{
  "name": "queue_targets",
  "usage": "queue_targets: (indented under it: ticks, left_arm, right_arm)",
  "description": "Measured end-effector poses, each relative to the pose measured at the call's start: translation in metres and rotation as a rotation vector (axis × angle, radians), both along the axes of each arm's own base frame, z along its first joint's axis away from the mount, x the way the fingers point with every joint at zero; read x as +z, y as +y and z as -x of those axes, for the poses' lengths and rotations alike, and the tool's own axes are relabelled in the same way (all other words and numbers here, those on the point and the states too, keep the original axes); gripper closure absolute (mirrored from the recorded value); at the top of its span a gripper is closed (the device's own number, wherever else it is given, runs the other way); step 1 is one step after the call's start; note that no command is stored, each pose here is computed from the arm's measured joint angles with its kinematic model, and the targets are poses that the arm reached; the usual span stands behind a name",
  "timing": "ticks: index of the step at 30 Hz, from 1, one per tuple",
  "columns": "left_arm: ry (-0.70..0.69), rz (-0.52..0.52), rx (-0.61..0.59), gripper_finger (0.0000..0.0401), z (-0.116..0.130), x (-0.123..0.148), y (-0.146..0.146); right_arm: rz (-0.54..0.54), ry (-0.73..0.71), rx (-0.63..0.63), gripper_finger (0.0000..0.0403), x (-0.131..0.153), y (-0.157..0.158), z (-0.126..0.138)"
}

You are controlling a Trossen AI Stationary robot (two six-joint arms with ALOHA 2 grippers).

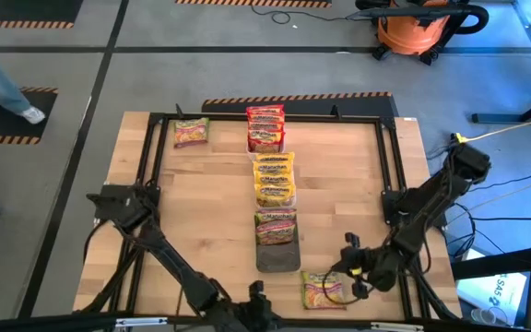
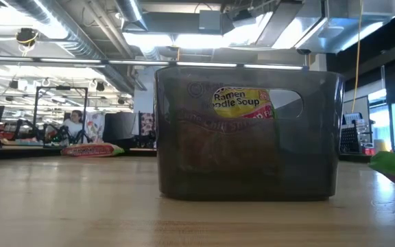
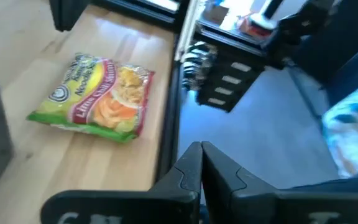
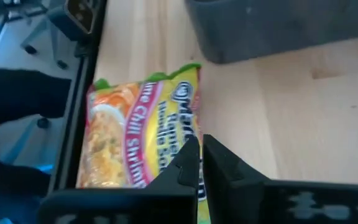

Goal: Sort Maruchan noodles
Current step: Put the green noodle pack into the black bin

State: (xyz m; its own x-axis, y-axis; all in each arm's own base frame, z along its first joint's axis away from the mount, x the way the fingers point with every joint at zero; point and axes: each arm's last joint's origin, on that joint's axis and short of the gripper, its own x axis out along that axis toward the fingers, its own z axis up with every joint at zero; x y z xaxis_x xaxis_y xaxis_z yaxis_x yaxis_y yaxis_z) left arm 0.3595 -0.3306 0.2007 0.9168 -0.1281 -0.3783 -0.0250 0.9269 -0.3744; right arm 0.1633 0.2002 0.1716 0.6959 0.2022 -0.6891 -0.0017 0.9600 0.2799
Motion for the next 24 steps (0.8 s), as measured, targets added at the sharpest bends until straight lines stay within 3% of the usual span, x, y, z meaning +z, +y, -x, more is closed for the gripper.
queue_targets:
  ticks: [6,12,18,24]
  left_arm:
    - [0.030,-0.036,0.039,0.0401,-0.020,-0.007,-0.012]
    - [0.083,-0.021,0.055,0.0401,-0.017,-0.008,-0.013]
    - [0.097,0.073,0.015,0.0401,-0.003,0.003,-0.024]
    - [0.068,0.112,0.061,0.0401,0.006,0.010,-0.030]
  right_arm:
    - [-0.052,0.012,0.013,0.0366,-0.007,-0.005,-0.001]
    - [-0.089,0.018,0.028,0.0258,-0.005,-0.003,-0.001]
    - [-0.140,0.048,0.020,0.0138,-0.005,-0.002,-0.001]
    - [-0.182,0.085,0.032,0.0068,-0.005,-0.001,0.000]
